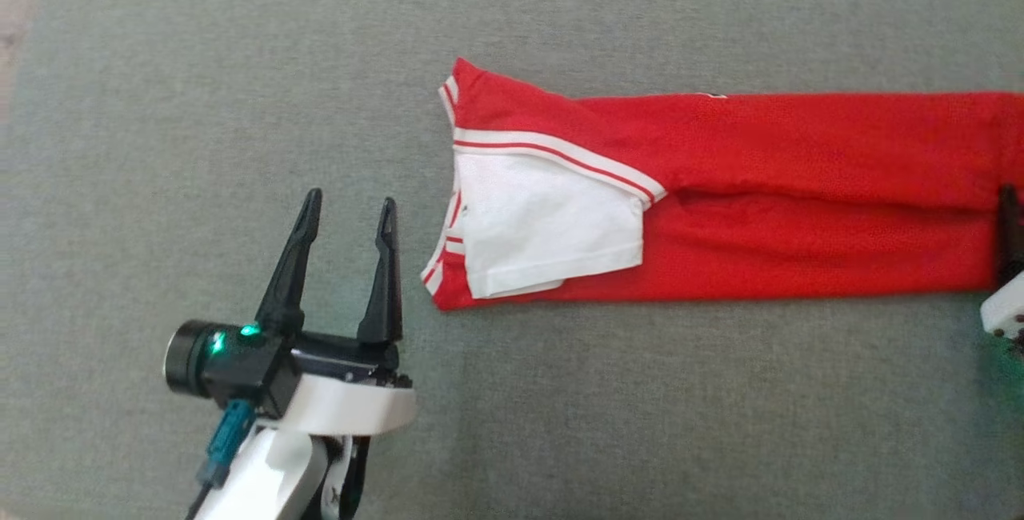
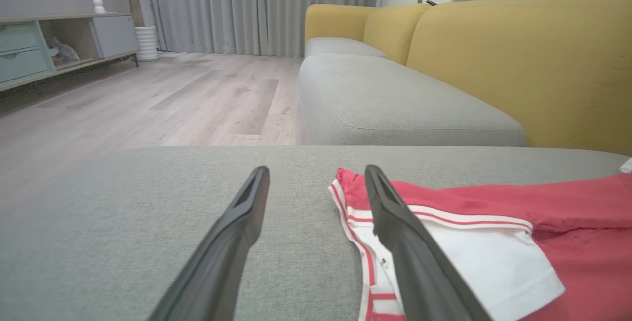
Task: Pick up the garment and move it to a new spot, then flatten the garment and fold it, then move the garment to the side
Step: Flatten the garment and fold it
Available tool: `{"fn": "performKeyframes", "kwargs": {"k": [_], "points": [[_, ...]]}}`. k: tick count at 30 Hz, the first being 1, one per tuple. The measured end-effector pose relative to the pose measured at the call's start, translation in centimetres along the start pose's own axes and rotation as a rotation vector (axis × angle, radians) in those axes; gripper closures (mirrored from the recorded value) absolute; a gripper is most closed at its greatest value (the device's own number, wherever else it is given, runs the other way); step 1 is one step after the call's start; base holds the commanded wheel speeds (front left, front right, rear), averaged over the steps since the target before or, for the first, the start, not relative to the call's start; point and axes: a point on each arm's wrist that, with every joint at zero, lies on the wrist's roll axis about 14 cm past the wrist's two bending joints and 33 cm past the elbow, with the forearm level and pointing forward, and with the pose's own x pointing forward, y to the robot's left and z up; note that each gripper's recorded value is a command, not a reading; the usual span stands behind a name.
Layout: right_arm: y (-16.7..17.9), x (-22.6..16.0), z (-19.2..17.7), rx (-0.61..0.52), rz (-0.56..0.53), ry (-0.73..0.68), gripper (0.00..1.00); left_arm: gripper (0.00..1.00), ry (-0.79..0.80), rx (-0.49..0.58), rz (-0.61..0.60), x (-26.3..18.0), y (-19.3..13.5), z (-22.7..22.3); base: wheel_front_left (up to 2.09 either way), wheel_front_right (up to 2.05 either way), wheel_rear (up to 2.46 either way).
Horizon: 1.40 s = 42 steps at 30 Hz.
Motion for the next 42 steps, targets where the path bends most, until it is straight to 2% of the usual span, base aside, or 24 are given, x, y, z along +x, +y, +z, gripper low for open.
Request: {"fn": "performKeyframes", "kwargs": {"k": [1,2,7,11,15,19,22,27,31,36,37,38,39,42], "points": [[0.4,0.0,-0.1,-0.002,0.012,0.011,0.62,0.00,-0.009,0.007,0.014,-0.2,0.4,0.2,0.00,0.00,0.00],[0.7,0.0,-0.1,0.005,0.019,0.016,1.00,0.00,-0.019,0.009,0.031,-0.4,0.7,0.4,0.00,0.00,0.00],[1.0,-0.7,0.8,0.022,0.035,-0.020,1.00,0.00,-0.051,0.006,0.072,-1.3,1.3,0.9,0.00,0.00,0.00],[-1.6,-2.4,2.2,0.026,-0.021,-0.082,1.00,0.00,-0.075,0.007,0.050,-1.8,0.7,1.4,0.00,0.00,0.00],[-5.1,-4.7,5.7,-0.001,-0.094,-0.173,1.00,0.00,-0.090,0.025,0.030,-1.9,0.7,1.7,0.00,0.00,0.00],[-4.7,-6.1,8.6,-0.017,-0.075,-0.241,1.00,0.00,-0.107,0.032,0.020,-1.5,0.7,2.1,0.00,0.00,0.00],[-1.2,-7.1,11.2,0.007,0.025,-0.305,1.00,0.00,-0.116,0.032,-0.002,-1.1,0.2,2.3,0.00,0.00,0.00],[8.8,-8.6,14.0,0.043,0.303,-0.381,1.00,0.00,-0.107,0.046,-0.044,-1.2,-0.6,1.8,0.00,0.00,0.00],[16.0,-9.6,12.6,0.040,0.488,-0.337,1.00,0.00,-0.103,0.062,-0.036,-1.6,0.1,1.8,0.00,0.00,0.00],[23.6,-9.9,7.7,-0.008,0.661,-0.206,1.00,0.00,-0.096,0.066,-0.007,-2.2,0.9,1.6,0.00,0.00,0.00],[24.7,-9.8,6.6,-0.025,0.681,-0.181,0.94,0.00,-0.093,0.075,-0.001,-2.4,1.1,1.5,0.00,0.00,0.00],[25.7,-9.7,5.4,-0.037,0.702,-0.150,0.67,0.00,-0.089,0.085,0.005,-2.5,1.2,1.4,0.00,0.00,0.00],[26.4,-9.5,4.3,-0.049,0.716,-0.118,0.00,0.00,-0.084,0.090,0.007,-2.7,1.4,1.3,0.00,0.00,0.00],[27.7,-9.3,2.9,-0.046,0.746,-0.113,0.00,0.00,-0.082,0.086,0.028,-3.2,1.8,1.2,0.00,0.00,0.00]]}}
